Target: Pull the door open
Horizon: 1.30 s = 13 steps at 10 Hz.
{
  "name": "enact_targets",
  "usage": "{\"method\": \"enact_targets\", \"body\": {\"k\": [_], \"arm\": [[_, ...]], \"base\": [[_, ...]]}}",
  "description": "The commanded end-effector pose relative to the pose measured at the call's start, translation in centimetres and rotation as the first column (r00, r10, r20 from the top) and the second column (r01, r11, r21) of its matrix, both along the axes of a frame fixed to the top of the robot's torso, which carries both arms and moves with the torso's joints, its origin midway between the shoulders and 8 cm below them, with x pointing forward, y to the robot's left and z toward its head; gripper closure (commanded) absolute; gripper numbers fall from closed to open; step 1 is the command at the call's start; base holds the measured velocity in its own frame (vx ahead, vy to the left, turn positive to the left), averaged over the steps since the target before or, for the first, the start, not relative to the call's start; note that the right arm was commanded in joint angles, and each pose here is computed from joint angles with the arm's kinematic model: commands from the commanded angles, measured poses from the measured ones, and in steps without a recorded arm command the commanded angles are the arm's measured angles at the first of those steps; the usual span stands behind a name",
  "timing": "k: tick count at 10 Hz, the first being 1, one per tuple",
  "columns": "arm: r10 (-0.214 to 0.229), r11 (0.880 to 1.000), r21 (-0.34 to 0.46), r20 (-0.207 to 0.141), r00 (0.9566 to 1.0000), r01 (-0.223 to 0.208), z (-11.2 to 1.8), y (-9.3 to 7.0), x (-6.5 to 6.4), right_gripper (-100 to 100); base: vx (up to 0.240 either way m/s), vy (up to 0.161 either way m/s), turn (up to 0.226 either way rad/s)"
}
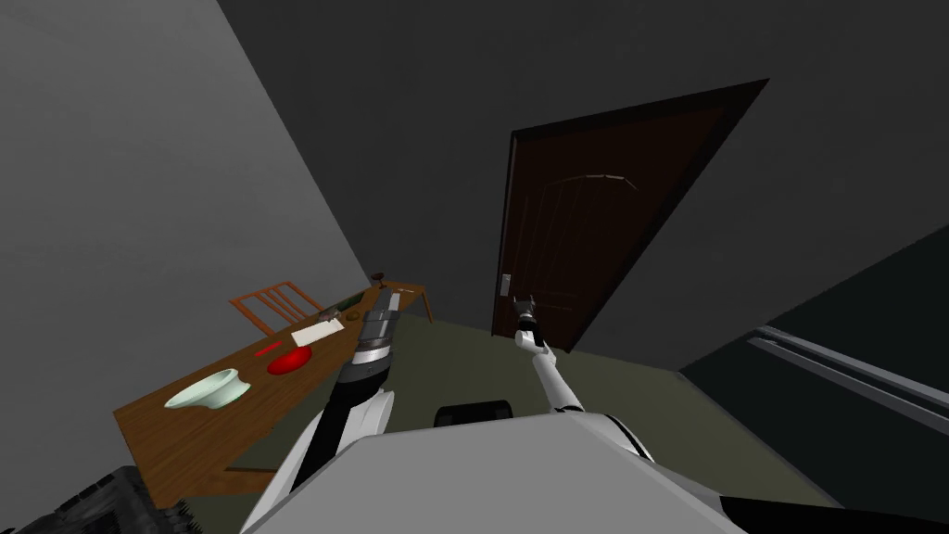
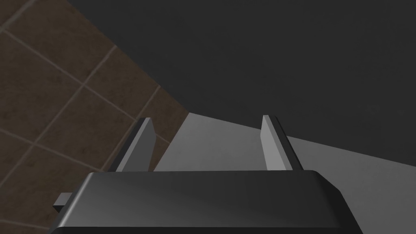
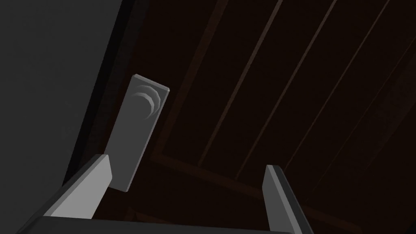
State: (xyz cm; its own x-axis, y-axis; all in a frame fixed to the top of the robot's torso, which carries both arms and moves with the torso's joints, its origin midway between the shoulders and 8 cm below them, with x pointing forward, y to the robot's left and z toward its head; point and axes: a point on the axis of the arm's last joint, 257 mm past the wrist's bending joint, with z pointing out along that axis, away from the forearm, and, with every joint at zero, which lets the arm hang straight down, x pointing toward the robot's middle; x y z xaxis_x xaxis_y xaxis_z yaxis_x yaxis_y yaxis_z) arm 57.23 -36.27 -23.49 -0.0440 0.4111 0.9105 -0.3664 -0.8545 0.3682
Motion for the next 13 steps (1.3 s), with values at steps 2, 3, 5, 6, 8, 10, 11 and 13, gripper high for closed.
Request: {"method": "enact_targets", "body": {"k": [2, 3, 5, 6, 8, 10, 11, 13], "arm": [[0.004, 0.996, 0.092, -0.01, 0.9999, -0.003, -1.3, 0.2, 0.7, -100], [0.006, 0.992, 0.123, -0.013, 0.9999, -0.004, -1.8, 0.3, 0.9, -100], [0.008, 0.983, 0.183, -0.02, 0.9998, -0.004, -2.7, 0.5, 1.4, -100], [0.009, 0.977, 0.212, -0.022, 0.9997, -0.004, -3.1, 0.7, 1.6, -100], [0.01, 0.966, 0.26, -0.027, 0.9996, -0.003, -3.8, 0.9, 1.9, -100], [0.013, 0.946, 0.324, -0.034, 0.9993, -0.001, -4.8, 1.4, 2.3, -100], [0.013, 0.94, 0.341, -0.036, 0.9993, 0.0, -5.0, 1.6, 2.4, -100], [0.015, 0.928, 0.373, -0.04, 0.9991, 0.001, -5.5, 1.9, 2.6, -100]], "base": [[0.09, -0.033, 0.066], [0.086, -0.037, 0.067], [0.082, -0.04, 0.056], [0.066, -0.022, 0.06], [0.064, -0.024, 0.04], [0.089, -0.055, 0.071], [0.072, -0.026, 0.023], [0.047, -0.014, 0.028]]}}
